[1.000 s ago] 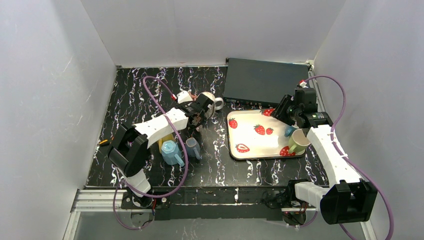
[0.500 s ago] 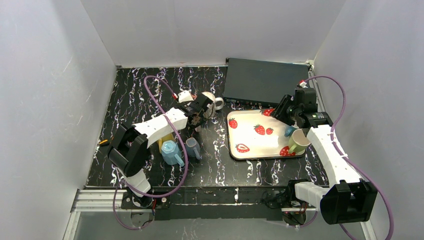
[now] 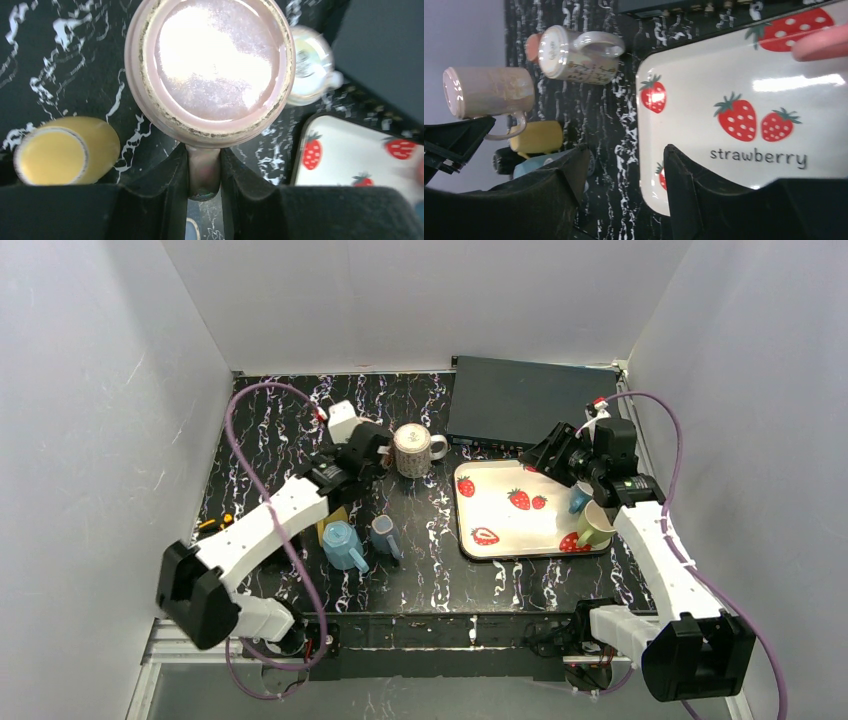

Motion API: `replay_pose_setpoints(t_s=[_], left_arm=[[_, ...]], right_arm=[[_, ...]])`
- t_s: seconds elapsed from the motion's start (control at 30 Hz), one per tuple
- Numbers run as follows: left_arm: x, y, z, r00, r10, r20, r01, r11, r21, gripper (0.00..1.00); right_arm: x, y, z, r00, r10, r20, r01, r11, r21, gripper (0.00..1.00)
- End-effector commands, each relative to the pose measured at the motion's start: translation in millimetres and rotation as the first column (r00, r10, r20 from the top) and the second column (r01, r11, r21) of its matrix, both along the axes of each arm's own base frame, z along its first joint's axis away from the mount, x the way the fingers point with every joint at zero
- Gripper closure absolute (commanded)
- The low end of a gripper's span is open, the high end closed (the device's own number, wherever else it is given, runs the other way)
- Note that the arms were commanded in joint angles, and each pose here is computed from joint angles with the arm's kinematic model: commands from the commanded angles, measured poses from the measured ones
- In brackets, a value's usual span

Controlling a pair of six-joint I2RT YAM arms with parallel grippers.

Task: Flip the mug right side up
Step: Turn over the cup at the center of the board.

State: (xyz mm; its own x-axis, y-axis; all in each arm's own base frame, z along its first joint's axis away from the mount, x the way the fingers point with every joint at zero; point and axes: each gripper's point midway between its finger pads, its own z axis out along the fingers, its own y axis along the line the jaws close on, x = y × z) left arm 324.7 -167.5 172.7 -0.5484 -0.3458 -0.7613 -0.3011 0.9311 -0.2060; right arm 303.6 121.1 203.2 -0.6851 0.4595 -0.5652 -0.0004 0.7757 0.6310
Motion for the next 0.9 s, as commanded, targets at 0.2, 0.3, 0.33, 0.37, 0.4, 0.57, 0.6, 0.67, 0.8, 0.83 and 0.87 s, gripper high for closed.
replay_pose_setpoints(t_s=[0.2,0.3,0.33,0.37,0.4,0.57,0.6,0.67,0.8,0.83,0.87], left_arm=[[-8,-49,167,0.842,-0.397,0.365,0.456,0.886,-0.089,1.0],[-19,-76,204,0.754,-0.503,0.423,0.597,0.792,-0.124,1.0],[-24,-86,213,0.719,-0.535,0.444,0.645,0.751,-0.139,1.0],[-28,-92,223,0.692,-0.55,0.468,0.676,0.721,-0.152,1.0],[-34,-100,233,0.657,-0.57,0.494,0.716,0.677,-0.17,1.0],[-51,-124,278,0.553,-0.59,0.588,0.813,0.535,-0.229,1.0],[-54,-127,286,0.539,-0.587,0.604,0.825,0.51,-0.242,1.0],[-60,-132,302,0.51,-0.575,0.639,0.849,0.457,-0.266,1.0],[-70,-137,327,0.473,-0.544,0.693,0.876,0.375,-0.303,1.0],[-73,-137,332,0.468,-0.537,0.701,0.879,0.361,-0.311,1.0],[-75,-136,337,0.466,-0.53,0.708,0.881,0.35,-0.319,1.0]], right_arm=[[-9,80,108,0.911,0.146,0.386,-0.286,0.897,0.336,0.27],[-23,110,141,0.863,0.133,0.488,-0.36,0.839,0.407,0.24],[-28,119,154,0.842,0.124,0.525,-0.386,0.818,0.426,0.23],[-33,127,162,0.833,0.115,0.542,-0.4,0.801,0.445,0.22],[-38,134,170,0.822,0.105,0.56,-0.416,0.783,0.463,0.21],[-66,147,197,0.777,0.005,0.629,-0.448,0.706,0.548,0.17],[-70,147,200,0.773,-0.019,0.634,-0.446,0.693,0.566,0.16],[-76,146,205,0.763,-0.05,0.645,-0.456,0.665,0.591,0.14],[-84,147,214,0.743,-0.082,0.664,-0.484,0.619,0.618,0.13],[-86,147,217,0.737,-0.085,0.67,-0.494,0.61,0.62,0.13],[-88,147,220,0.729,-0.092,0.678,-0.502,0.601,0.622,0.13]])
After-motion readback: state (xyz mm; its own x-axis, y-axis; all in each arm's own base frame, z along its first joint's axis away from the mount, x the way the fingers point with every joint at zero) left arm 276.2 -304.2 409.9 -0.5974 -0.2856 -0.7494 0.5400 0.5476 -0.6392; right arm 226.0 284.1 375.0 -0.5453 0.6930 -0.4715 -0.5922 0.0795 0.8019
